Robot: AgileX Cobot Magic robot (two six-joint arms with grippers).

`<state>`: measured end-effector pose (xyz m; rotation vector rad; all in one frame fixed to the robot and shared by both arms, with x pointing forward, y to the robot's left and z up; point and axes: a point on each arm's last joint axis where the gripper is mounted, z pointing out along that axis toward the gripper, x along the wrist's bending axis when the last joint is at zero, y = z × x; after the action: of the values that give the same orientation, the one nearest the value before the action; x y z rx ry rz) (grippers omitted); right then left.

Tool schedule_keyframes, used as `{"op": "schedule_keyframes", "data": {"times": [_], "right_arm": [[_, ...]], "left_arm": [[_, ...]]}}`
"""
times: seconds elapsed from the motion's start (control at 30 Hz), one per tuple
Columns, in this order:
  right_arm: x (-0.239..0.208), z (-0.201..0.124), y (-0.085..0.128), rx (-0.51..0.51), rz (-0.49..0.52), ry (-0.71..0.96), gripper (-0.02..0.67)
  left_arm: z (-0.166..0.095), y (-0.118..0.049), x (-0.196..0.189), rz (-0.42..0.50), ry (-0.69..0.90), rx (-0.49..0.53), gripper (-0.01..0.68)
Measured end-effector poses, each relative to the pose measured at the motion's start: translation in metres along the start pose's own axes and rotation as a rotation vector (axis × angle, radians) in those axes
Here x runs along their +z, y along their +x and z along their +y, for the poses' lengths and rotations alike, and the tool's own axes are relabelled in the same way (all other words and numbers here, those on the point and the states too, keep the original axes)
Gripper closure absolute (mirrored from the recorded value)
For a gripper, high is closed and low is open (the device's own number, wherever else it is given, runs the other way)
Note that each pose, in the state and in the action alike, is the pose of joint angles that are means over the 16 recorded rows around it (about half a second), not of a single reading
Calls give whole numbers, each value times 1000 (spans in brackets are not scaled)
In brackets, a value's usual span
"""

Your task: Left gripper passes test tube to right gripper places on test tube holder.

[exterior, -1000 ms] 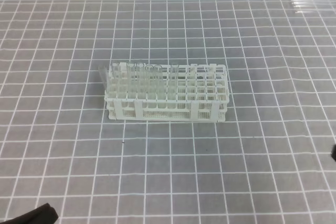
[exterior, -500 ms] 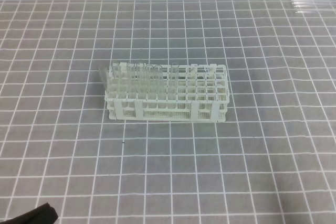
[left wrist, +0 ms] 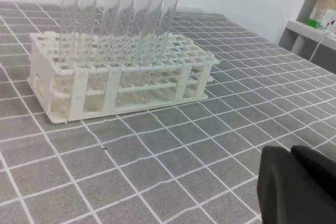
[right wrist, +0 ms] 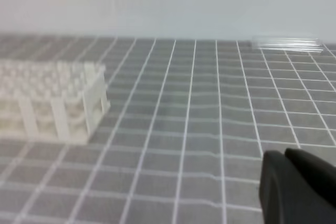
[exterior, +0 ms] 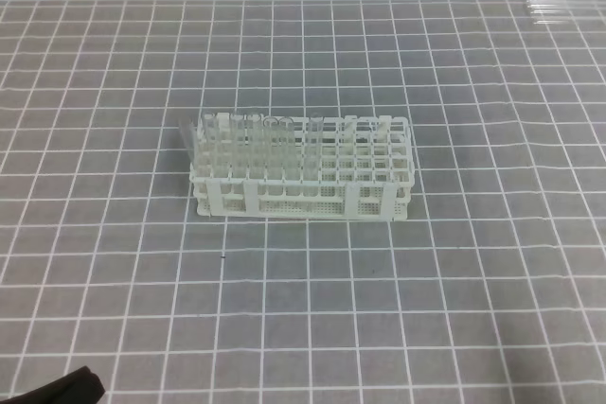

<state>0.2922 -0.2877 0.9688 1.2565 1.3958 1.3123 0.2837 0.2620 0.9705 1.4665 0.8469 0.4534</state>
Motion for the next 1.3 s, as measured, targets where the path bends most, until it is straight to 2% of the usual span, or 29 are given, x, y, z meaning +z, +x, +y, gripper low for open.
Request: {"op": "schedule_keyframes", "data": {"times": [0.3,1.03,1.3], "right_arm": [[0,-8,2,-49,23,82,662],[-1,-10,3,-35,36,109,662],[-1,-10,3,-35,36,109,662]], "left_arm": [[-1,0,0,4,7,3,673],[-2,1,0,8,15,8,674],[-1,3,0,34,8,71,673]]}}
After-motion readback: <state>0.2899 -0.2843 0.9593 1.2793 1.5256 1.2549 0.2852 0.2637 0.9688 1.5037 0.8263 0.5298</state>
